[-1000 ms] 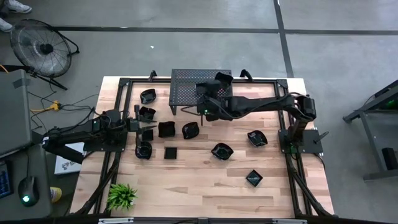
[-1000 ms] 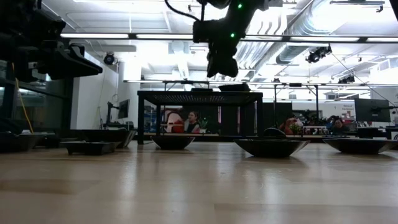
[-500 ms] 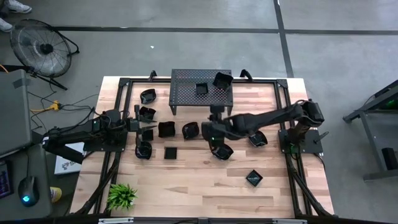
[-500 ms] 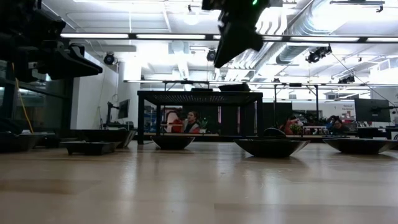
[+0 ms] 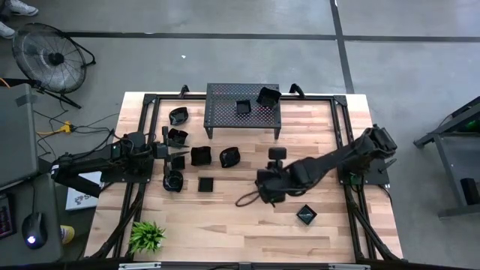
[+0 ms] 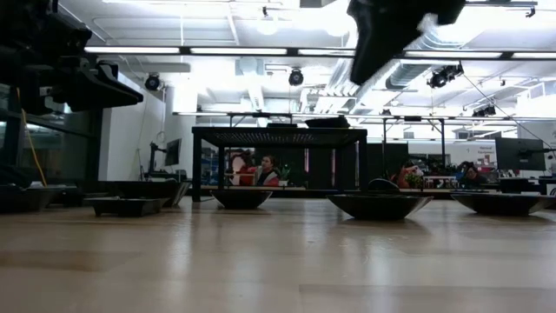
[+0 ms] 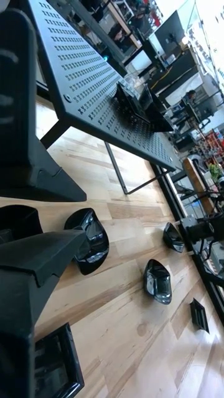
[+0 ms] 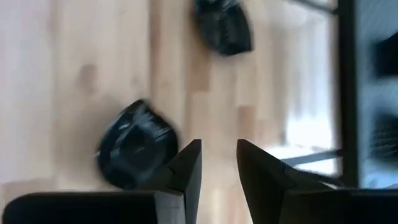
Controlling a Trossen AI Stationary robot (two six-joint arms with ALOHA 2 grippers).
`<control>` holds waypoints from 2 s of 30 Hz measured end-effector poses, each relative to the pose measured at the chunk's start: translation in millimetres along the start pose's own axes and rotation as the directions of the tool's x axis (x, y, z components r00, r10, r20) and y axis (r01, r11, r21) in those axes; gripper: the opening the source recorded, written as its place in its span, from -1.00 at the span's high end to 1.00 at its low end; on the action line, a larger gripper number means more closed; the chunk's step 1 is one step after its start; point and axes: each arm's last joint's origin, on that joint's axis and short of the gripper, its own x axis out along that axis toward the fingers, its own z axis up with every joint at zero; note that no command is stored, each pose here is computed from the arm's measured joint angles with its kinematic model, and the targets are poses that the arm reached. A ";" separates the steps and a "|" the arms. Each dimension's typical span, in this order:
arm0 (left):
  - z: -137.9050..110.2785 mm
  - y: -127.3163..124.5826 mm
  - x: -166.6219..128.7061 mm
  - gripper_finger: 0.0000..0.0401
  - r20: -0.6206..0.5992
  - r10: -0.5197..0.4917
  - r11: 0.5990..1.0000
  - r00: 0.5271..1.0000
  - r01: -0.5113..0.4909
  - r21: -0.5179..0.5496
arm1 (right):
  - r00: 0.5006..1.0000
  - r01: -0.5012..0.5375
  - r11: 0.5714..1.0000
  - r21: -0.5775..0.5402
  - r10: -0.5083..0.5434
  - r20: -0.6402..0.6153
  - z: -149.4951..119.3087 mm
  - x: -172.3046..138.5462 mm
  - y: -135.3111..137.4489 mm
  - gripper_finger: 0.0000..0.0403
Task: Pick & Place Mini shaped plates
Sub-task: Stack the black square plate on top of the black square plate on the shelf
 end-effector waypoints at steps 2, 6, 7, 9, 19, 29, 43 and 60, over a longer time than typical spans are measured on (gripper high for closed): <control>0.0 0.0 0.0 0.60 0.000 0.000 1.000 1.000 0.000 0.000 | 0.999 -0.029 0.999 0.034 0.031 -0.032 -4.7 -3.4 5.3 0.52; 0.0 0.0 0.0 0.60 0.000 0.000 1.000 1.000 0.000 0.000 | 0.988 -0.094 0.985 0.147 0.111 -0.108 -13.5 -8.7 13.5 0.52; 0.1 0.1 0.0 0.60 0.000 0.001 1.000 1.000 -0.001 0.000 | 0.982 -0.107 0.978 0.180 0.132 -0.133 -16.0 -10.0 15.0 0.52; 0.1 0.0 0.0 0.60 0.000 0.000 1.000 1.000 0.000 0.000 | 0.967 -0.129 0.960 0.250 0.178 -0.182 -20.5 -12.2 17.8 0.52; 0.0 0.0 0.0 0.60 0.000 0.000 1.000 1.000 0.000 0.000 | 0.832 -0.175 0.820 0.544 0.419 -0.364 -48.8 7.4 42.2 0.52; 0.1 0.1 0.0 0.60 0.000 0.000 1.000 1.000 0.000 0.000 | 0.736 -0.173 0.664 0.727 0.578 -0.353 -64.7 23.1 67.0 0.52; 0.0 0.0 0.0 0.60 0.000 0.000 1.000 1.000 0.000 0.000 | 0.673 -0.169 0.610 0.775 0.645 -0.361 -87.7 31.4 91.4 0.52; 0.0 0.0 0.0 0.60 0.000 0.000 1.000 1.000 0.000 0.000 | 0.689 -0.193 0.621 0.760 0.637 -0.345 -108.9 46.1 102.6 0.52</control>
